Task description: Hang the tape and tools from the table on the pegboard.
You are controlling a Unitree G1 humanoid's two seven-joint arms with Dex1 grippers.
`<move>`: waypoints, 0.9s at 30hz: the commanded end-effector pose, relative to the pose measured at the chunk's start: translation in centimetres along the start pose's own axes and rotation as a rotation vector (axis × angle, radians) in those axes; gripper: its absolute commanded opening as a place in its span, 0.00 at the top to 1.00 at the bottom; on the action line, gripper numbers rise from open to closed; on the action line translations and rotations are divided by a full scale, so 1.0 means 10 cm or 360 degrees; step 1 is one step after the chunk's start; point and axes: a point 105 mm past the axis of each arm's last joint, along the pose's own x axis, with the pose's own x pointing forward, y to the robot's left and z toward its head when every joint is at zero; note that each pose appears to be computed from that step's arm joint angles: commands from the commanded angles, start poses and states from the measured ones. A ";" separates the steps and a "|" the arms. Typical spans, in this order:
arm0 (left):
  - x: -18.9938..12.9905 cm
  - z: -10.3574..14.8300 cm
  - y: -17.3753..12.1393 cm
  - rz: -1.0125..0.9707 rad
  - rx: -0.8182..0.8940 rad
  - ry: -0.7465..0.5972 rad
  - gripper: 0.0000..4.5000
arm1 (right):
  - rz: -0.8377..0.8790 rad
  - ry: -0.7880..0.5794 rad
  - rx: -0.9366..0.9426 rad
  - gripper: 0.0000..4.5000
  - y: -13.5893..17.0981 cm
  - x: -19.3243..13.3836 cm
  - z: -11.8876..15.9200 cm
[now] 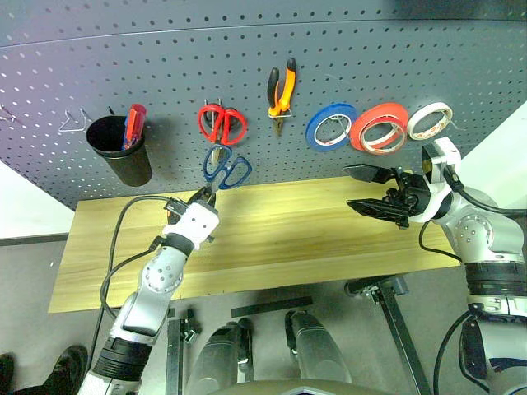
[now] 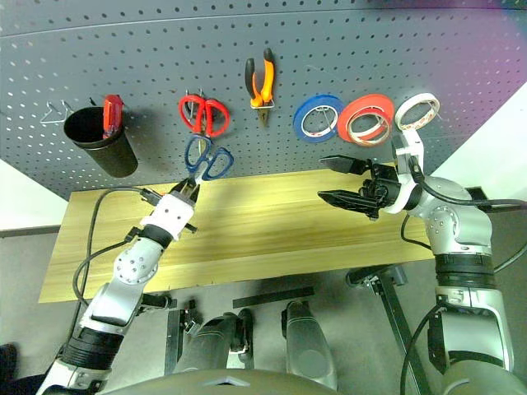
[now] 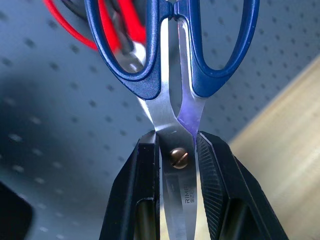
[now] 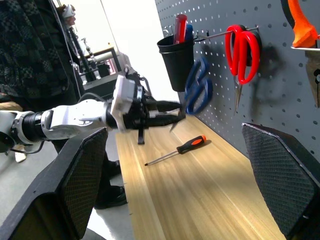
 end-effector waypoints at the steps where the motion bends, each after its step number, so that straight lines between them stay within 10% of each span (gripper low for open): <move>1: -0.01 0.26 0.16 0.0104 0.0068 -0.0179 0.84 | -0.0011 -0.0085 -0.0079 0.00 -0.03 -0.05 0.17; 27: 0.11 0.30 0.27 0.0177 0.0037 -0.0221 0.84 | -0.0011 -0.0199 0.0019 0.00 -0.03 -0.18 0.12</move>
